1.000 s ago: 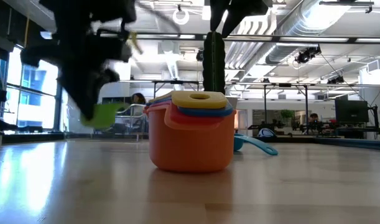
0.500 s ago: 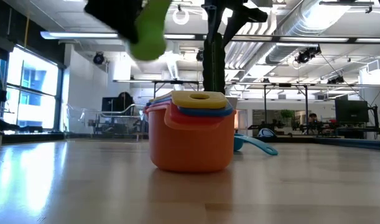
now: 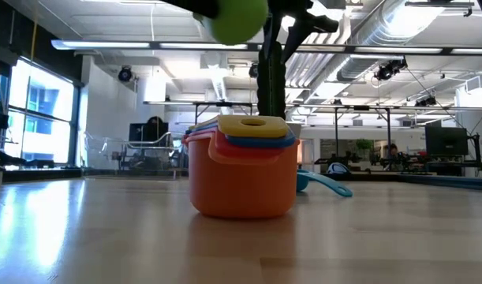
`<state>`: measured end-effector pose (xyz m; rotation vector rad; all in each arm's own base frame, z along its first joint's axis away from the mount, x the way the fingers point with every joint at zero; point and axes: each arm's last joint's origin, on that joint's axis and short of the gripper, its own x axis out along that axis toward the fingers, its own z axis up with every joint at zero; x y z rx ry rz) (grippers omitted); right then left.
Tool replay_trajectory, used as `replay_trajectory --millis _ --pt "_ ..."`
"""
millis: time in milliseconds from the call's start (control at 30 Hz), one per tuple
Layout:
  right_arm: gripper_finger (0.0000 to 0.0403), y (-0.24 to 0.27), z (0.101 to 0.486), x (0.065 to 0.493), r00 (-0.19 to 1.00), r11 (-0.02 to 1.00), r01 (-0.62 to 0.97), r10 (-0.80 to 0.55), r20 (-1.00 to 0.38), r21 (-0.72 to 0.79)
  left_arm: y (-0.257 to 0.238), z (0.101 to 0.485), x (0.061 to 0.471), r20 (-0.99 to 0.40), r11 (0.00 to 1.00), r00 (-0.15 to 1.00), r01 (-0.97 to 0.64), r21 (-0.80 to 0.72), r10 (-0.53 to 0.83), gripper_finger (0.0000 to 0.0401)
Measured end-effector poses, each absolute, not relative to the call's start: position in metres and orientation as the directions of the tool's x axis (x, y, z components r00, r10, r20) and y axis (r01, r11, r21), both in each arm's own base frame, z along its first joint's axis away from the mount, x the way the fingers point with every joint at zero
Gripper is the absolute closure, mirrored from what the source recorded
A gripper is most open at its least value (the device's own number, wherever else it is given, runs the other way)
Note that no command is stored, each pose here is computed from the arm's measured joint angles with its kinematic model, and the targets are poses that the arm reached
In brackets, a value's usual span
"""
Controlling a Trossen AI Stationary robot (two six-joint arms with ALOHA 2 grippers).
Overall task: Nest measuring cups in basket
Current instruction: Stack the green measuring cup on the yellow measuring cup
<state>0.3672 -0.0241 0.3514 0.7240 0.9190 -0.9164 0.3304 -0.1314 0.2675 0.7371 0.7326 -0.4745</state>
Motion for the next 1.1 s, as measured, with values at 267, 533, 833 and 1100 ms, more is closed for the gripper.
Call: replay_trajectory --millis 267,533,833,1100 --pt "0.0258 -0.023 0.351 0.367 0.306 0.42 0.894 -0.324 -0.895 0.154 -0.142 0.243 0.346 -0.784 0.601 0.607 0.677 0.425 -0.129 0.0394" --pt "0.0258 -0.02 0.351 0.368 0.309 0.424 0.892 -0.325 -0.894 0.155 -0.151 0.231 0.347 -0.809 0.544 0.566 0.734 0.407 -0.158 0.0394" --pt "0.0258 -0.016 0.351 0.368 0.314 0.433 0.888 -0.321 -0.893 0.157 -0.158 0.21 0.351 -0.838 0.512 0.527 0.764 0.394 -0.141 0.0393" --pt "0.0258 -0.016 0.352 0.368 0.317 0.434 0.887 -0.319 -0.893 0.159 -0.159 0.198 0.354 -0.859 0.512 0.498 0.772 0.376 -0.121 0.0393"
